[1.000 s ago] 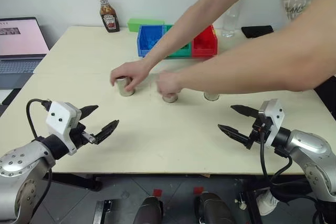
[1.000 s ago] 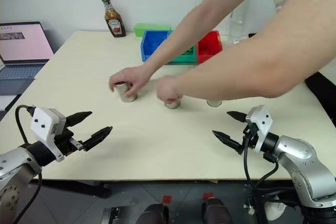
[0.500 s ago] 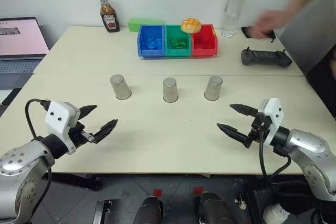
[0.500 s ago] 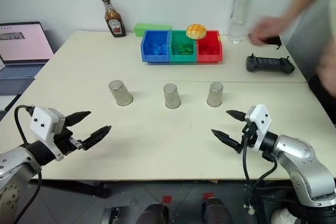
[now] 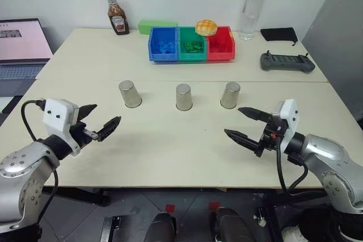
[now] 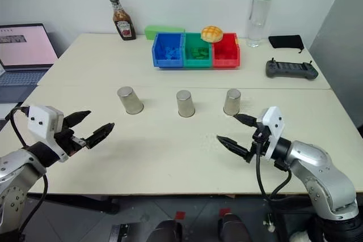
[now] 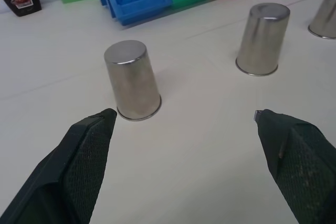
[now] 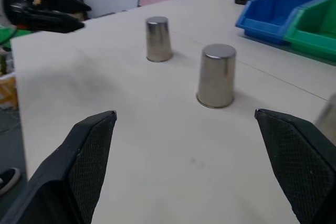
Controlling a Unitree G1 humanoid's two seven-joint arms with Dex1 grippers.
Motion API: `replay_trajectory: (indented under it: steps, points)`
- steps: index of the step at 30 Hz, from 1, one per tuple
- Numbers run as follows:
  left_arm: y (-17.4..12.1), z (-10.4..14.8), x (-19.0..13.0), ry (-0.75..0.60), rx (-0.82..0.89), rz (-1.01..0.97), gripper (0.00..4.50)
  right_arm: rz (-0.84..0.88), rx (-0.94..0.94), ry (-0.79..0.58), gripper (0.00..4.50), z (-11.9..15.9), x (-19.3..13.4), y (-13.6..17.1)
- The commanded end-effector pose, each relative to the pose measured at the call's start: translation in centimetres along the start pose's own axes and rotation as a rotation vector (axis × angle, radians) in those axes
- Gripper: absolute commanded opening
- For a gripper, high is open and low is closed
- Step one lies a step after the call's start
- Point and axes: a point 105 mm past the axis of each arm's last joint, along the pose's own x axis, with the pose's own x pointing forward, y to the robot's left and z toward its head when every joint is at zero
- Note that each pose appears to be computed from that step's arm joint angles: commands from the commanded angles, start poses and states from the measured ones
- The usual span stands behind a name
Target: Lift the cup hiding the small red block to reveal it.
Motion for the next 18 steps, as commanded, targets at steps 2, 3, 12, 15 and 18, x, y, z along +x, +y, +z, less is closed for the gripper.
replay_trajectory:
  steps: [2, 3, 12, 15, 18]
  points:
    - [0.7, 0.3, 1.1, -0.003, 0.008, 0.023, 4.49, 0.066, -0.004, -0.019, 4.50, 1.2, 1.5, 1.7]
    - [0.8, 0.3, 1.4, -0.003, 0.003, 0.028, 4.49, 0.073, -0.006, -0.010, 4.50, 1.1, 1.8, 1.8]
    - [0.6, -0.5, 4.8, 0.008, -0.015, 0.036, 4.49, 0.110, -0.016, 0.028, 4.50, 0.6, 2.5, 2.0]
    - [1.0, -1.0, 6.2, 0.023, -0.011, 0.067, 4.49, 0.113, -0.019, 0.033, 4.50, 0.3, 2.5, 1.9]
    - [1.4, -1.1, 7.7, 0.024, -0.006, 0.093, 4.49, 0.115, -0.023, 0.034, 4.50, 0.2, 2.5, 1.9]
